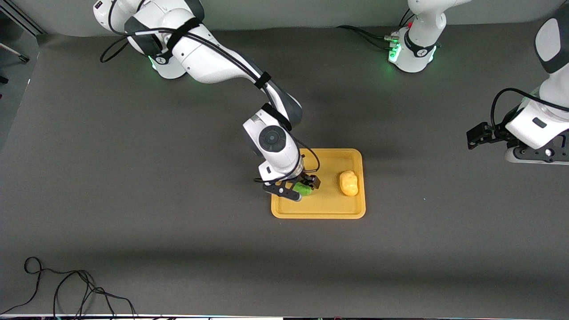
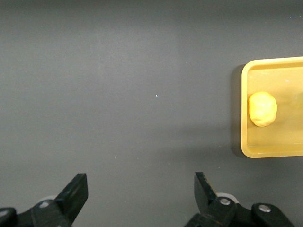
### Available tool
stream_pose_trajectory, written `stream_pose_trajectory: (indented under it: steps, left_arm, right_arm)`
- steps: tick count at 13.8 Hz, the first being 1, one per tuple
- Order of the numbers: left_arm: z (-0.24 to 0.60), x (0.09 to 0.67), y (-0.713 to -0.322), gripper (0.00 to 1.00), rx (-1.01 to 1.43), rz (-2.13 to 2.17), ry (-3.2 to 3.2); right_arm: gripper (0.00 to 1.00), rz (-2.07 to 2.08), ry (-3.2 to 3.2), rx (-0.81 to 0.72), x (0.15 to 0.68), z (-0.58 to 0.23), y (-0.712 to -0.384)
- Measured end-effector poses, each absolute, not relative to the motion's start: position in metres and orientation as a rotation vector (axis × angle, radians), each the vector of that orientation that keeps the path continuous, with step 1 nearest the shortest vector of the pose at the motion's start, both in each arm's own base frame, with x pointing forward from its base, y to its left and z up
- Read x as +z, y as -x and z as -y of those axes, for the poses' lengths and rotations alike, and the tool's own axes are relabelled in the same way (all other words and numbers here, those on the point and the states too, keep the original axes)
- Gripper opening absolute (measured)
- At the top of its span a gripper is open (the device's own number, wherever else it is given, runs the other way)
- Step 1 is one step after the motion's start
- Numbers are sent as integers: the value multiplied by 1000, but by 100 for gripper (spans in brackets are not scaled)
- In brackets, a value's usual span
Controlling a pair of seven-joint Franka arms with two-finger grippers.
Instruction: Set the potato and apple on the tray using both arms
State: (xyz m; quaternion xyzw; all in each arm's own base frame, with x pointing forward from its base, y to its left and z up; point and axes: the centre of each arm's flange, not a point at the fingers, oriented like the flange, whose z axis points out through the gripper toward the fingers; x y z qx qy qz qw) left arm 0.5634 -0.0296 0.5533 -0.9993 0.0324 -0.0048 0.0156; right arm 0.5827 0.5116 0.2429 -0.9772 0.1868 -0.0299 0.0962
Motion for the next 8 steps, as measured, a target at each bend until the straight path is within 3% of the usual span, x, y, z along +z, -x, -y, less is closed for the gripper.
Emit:
stream_pose_trajectory:
  steps: [3, 8]
  left_arm:
    - [29, 574, -553, 100, -25, -92, 3097]
    - [13, 586, -557, 100, -43, -143, 3098]
  right_arm:
    - [100, -412, 3017, -98, 342, -441, -609]
    - [100, -297, 3126, -39, 480, -292, -620]
